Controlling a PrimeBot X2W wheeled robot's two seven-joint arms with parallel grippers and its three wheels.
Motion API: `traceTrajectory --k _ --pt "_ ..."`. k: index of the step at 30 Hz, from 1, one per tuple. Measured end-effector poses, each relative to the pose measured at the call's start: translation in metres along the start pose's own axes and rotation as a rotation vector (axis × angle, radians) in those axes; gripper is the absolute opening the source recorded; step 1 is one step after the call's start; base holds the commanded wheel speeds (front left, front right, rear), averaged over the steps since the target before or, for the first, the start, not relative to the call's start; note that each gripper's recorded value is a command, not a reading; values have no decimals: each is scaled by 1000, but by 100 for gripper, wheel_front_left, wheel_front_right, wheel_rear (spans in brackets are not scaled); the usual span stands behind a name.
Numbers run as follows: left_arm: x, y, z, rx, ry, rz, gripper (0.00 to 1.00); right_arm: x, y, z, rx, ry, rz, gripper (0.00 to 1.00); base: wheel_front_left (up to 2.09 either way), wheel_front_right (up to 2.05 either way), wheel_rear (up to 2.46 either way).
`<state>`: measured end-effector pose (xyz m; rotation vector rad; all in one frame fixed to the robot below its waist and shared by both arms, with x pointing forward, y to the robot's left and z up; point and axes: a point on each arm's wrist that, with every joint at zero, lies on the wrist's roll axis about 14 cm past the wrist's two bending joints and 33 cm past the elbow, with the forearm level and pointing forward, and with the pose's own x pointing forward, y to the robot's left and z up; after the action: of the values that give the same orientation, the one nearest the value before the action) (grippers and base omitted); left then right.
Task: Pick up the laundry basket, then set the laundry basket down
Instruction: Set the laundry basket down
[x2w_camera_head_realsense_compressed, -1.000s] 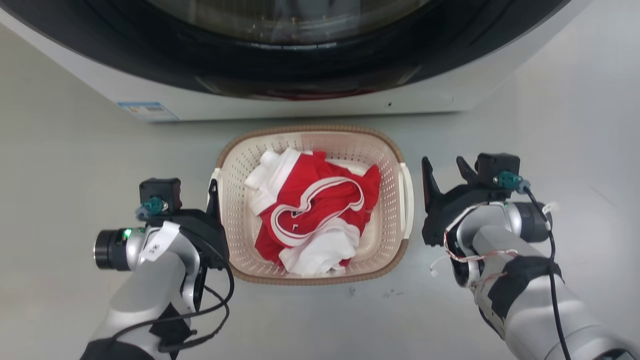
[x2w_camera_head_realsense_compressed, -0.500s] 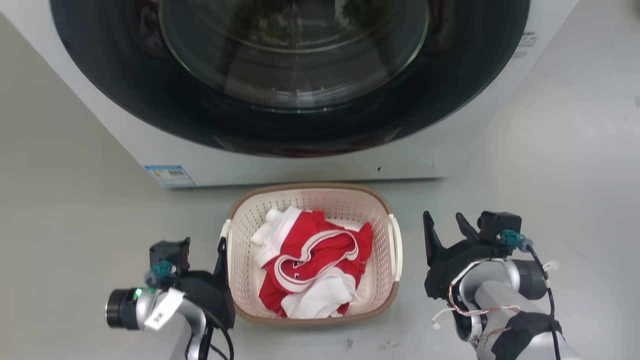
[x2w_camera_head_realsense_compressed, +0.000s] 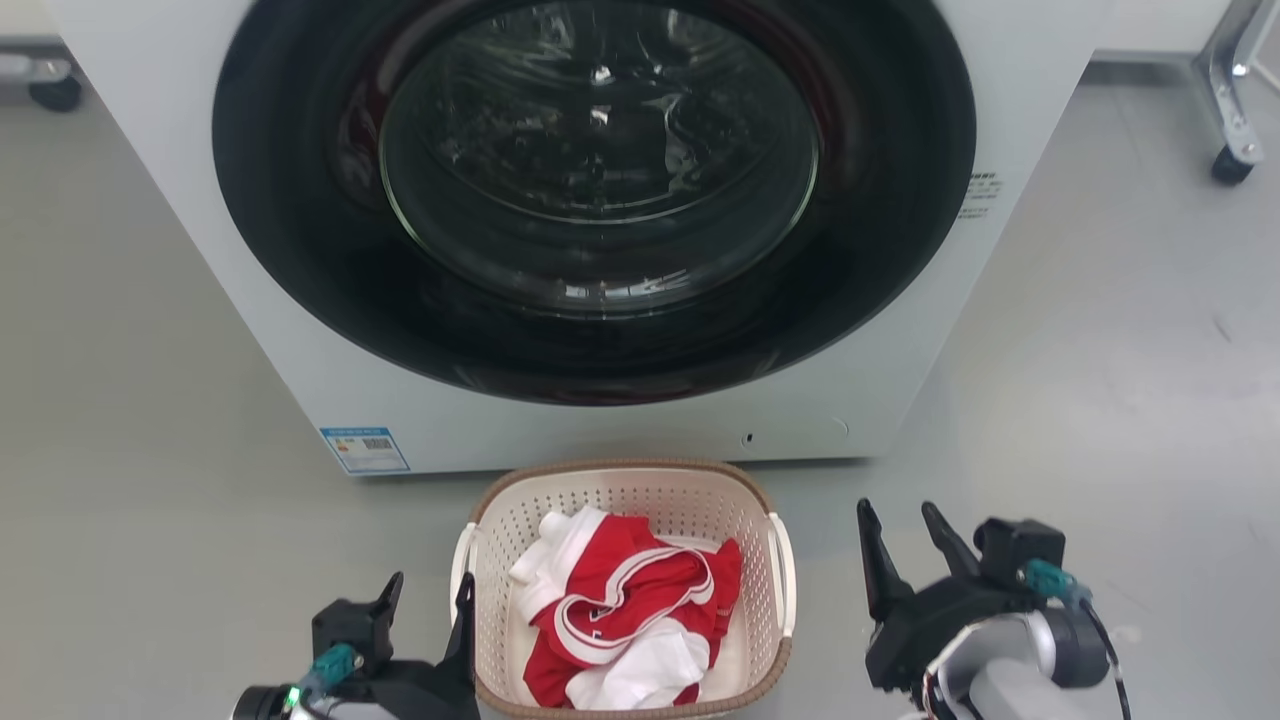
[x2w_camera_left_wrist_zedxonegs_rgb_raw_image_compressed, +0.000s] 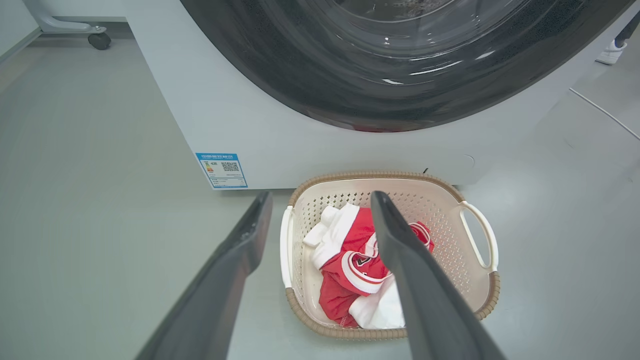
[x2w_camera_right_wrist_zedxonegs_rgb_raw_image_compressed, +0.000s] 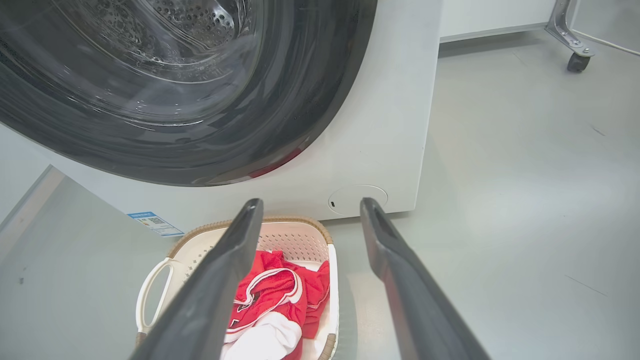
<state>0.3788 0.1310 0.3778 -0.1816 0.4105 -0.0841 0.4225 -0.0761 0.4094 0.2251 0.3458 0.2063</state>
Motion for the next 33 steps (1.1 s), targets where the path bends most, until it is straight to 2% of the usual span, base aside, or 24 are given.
traceTrajectory --k 17,33 --pt "-56 -1 31 -15 -195 4 100 -66 6 11 23 -155 -16 100 0 0 0" --pt "-74 -8 62 -5 -328 5 100 -89 10 53 -29 -328 -27 100 0 0 0"
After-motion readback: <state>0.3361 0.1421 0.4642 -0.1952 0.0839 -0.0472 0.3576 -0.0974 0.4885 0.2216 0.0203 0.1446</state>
